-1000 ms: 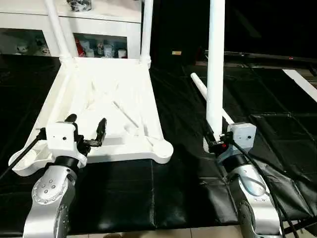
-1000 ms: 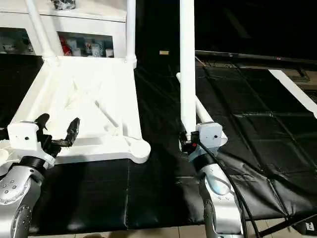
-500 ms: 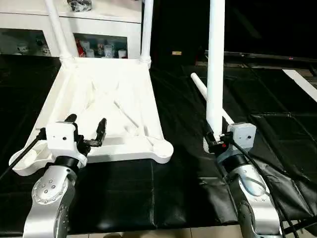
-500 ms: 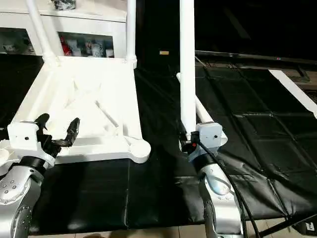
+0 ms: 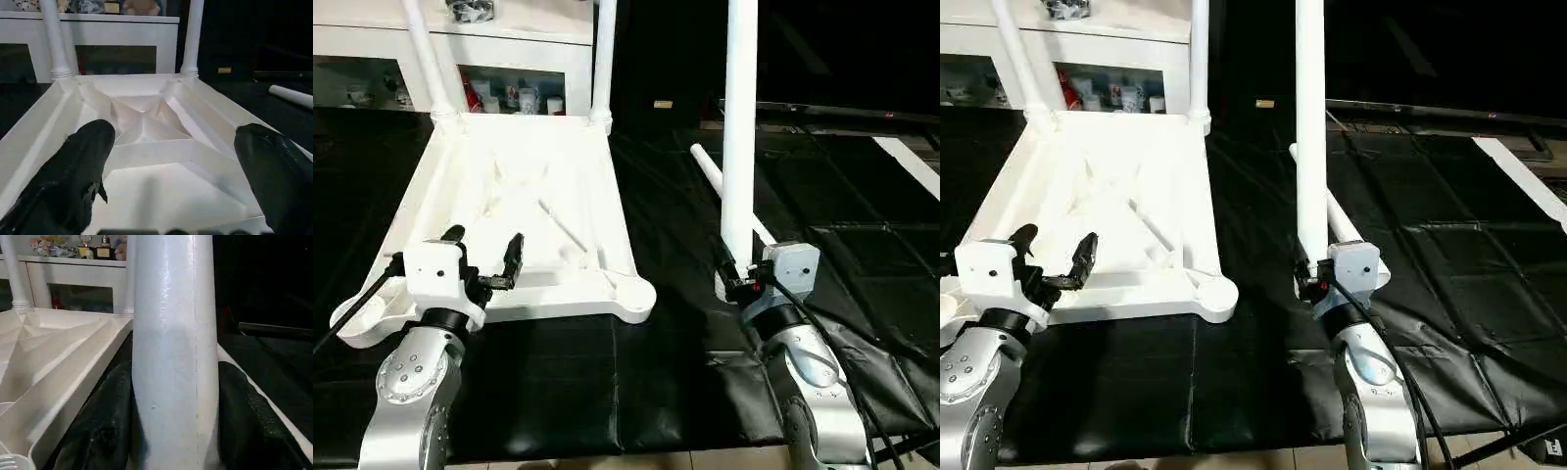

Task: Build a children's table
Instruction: Pick table leg

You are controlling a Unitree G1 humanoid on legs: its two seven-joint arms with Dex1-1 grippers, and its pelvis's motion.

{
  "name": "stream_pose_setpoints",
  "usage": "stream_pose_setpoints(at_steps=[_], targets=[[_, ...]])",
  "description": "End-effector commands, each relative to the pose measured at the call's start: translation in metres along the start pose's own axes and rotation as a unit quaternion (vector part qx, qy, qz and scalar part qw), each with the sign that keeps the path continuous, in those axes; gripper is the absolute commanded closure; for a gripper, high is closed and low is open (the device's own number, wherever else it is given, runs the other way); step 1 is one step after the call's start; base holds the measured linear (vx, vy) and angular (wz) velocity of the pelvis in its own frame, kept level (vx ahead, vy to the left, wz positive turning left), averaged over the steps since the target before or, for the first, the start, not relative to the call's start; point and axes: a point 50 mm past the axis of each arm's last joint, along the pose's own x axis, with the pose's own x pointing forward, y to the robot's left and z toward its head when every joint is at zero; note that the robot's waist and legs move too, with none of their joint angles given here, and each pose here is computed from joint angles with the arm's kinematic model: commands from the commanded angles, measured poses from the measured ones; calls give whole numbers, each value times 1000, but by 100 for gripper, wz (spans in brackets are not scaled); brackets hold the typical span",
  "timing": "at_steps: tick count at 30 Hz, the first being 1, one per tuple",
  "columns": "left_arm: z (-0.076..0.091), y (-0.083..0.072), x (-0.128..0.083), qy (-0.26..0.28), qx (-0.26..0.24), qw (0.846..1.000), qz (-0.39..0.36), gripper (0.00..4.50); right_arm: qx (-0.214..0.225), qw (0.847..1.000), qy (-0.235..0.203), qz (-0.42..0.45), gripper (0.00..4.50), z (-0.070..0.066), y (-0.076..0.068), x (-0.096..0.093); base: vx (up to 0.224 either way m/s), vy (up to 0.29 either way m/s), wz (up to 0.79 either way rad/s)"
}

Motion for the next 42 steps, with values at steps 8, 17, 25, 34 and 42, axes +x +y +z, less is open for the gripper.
stream_pose_setpoints(at_steps=[8, 17, 25, 34, 42], targets=[[0, 2, -2, -2, 3, 1000, 2, 0, -1, 1000, 0, -1, 257, 1, -2, 1, 0, 0, 0], [0, 2, -2, -2, 3, 1000, 2, 0, -1, 1000, 0, -1, 257, 1, -2, 1, 0, 0, 0], [0, 2, -2, -2, 3, 1000, 2, 0, -1, 1000, 0, -1, 257, 1, -2, 1, 0, 0, 0], [0, 2, -2, -2, 3, 1000, 2, 0, -1, 1000, 0, -1, 257, 1, -2, 1, 0, 0, 0], [0, 2, -2, -2, 3, 1000, 2, 0, -1, 1000, 0, -1, 257, 1, -2, 1, 0, 0, 0]])
